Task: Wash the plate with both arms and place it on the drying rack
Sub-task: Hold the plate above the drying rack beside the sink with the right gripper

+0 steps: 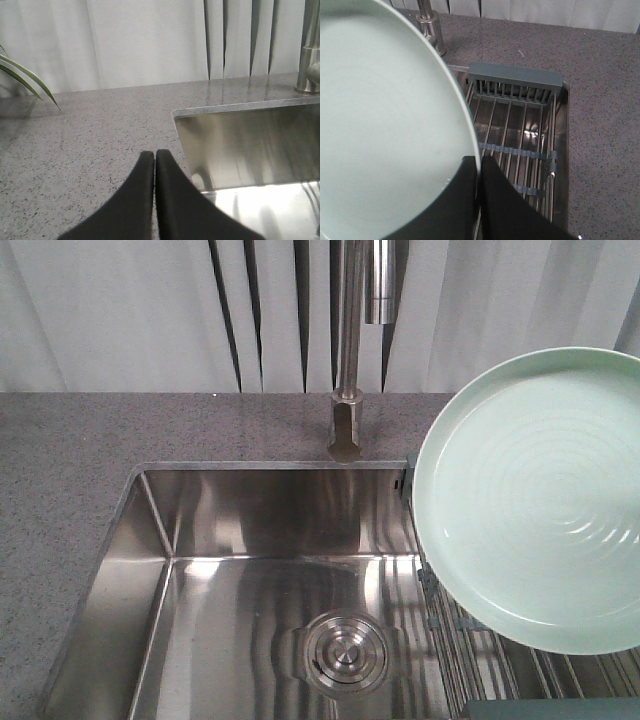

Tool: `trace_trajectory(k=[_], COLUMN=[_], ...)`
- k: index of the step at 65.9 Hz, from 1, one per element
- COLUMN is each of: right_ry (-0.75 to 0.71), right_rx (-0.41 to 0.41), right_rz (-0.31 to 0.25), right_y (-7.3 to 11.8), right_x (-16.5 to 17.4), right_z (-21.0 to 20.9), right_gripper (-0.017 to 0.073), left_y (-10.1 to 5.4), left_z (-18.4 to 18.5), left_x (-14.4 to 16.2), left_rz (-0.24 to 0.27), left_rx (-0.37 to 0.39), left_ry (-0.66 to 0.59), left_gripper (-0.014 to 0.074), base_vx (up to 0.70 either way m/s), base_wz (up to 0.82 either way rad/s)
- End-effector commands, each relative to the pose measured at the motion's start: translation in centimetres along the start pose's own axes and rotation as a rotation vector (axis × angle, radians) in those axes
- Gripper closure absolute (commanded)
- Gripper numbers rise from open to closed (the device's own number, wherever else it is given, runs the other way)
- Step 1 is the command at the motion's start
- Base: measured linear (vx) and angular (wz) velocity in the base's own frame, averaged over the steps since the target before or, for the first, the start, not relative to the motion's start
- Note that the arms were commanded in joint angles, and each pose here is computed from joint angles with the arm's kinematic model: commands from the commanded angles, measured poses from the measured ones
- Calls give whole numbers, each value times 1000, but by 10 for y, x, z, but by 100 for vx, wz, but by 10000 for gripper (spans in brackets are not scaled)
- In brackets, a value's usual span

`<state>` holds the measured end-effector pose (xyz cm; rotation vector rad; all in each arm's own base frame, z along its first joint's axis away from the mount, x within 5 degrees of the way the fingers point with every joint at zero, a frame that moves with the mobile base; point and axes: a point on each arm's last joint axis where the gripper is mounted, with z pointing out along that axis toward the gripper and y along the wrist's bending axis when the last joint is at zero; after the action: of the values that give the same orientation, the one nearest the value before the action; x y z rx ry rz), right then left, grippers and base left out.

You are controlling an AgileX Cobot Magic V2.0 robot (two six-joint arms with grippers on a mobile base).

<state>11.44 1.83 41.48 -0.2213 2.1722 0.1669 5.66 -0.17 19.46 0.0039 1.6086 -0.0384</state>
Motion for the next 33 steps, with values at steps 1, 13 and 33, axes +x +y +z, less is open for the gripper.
trace_trajectory(k=[1,13,33], right_ry=[-95,-95,-95], right_rx=[12,12,12], right_rz=[4,4,4], right_y=[0,0,0], right_x=[-11,-11,-11], right_z=[-7,-7,-7], right_gripper=[563,563,563], left_y=[0,0,0], left_z=[1,1,1], left_x=[2,2,2], left_rz=[-12,-12,-12], left_rx=[6,6,6], left_ry=[-46,-46,-46], left_gripper=[600,600,600], base_vx=[0,0,0], base_wz=[-1,0,-1])
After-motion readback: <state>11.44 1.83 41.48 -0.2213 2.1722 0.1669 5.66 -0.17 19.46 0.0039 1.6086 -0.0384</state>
